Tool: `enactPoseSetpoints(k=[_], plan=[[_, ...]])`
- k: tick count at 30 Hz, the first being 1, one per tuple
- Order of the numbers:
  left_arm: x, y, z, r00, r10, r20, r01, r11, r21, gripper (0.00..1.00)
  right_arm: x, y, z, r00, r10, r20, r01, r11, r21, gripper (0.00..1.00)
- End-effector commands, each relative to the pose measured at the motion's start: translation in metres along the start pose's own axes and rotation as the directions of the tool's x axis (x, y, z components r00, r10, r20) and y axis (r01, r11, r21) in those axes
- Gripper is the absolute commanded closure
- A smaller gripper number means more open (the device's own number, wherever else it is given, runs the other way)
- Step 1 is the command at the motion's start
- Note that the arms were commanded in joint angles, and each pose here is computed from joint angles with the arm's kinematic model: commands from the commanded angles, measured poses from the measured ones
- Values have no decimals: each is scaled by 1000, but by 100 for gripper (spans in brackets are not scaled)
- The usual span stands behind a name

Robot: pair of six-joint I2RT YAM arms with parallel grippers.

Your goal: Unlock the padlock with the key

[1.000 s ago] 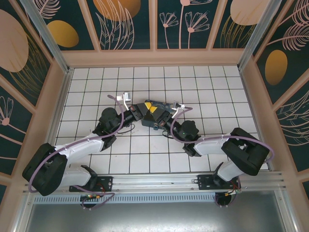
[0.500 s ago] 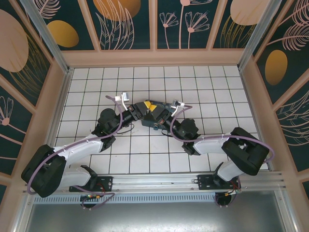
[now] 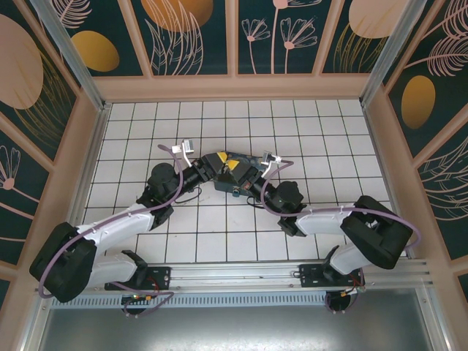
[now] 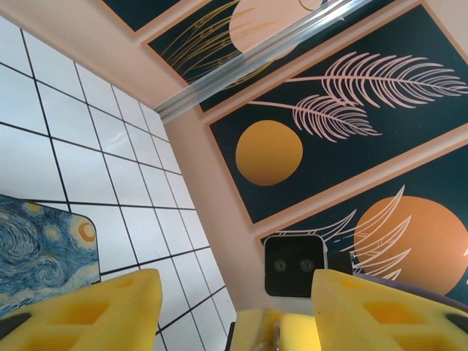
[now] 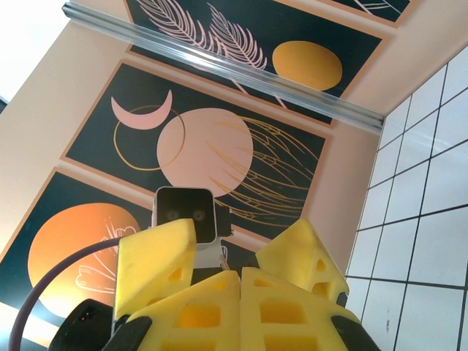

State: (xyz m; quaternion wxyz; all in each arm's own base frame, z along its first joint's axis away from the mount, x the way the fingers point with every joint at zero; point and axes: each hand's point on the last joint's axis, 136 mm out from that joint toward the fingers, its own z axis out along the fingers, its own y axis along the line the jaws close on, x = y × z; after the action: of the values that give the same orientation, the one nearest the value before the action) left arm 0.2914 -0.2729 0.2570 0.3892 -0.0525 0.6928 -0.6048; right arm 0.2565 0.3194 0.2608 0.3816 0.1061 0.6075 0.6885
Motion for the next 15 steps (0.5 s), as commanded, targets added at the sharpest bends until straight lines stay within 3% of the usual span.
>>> enactPoseSetpoints(k=[1,7,15], plan=[[-12,-8,4,999,14,30,-15,1000,16,50,1,10,-5,1000,-9,-11,8,999,-34,100],[-13,-8,6,999,9,34,-10,1000,19,54,5,9,-3,1000,-3,-28,2,999,-34,100],[-11,-8,7,1000,5,27,-6,1000,25,79,10,6,2,999,5,-44,-7,1000,-30,100]])
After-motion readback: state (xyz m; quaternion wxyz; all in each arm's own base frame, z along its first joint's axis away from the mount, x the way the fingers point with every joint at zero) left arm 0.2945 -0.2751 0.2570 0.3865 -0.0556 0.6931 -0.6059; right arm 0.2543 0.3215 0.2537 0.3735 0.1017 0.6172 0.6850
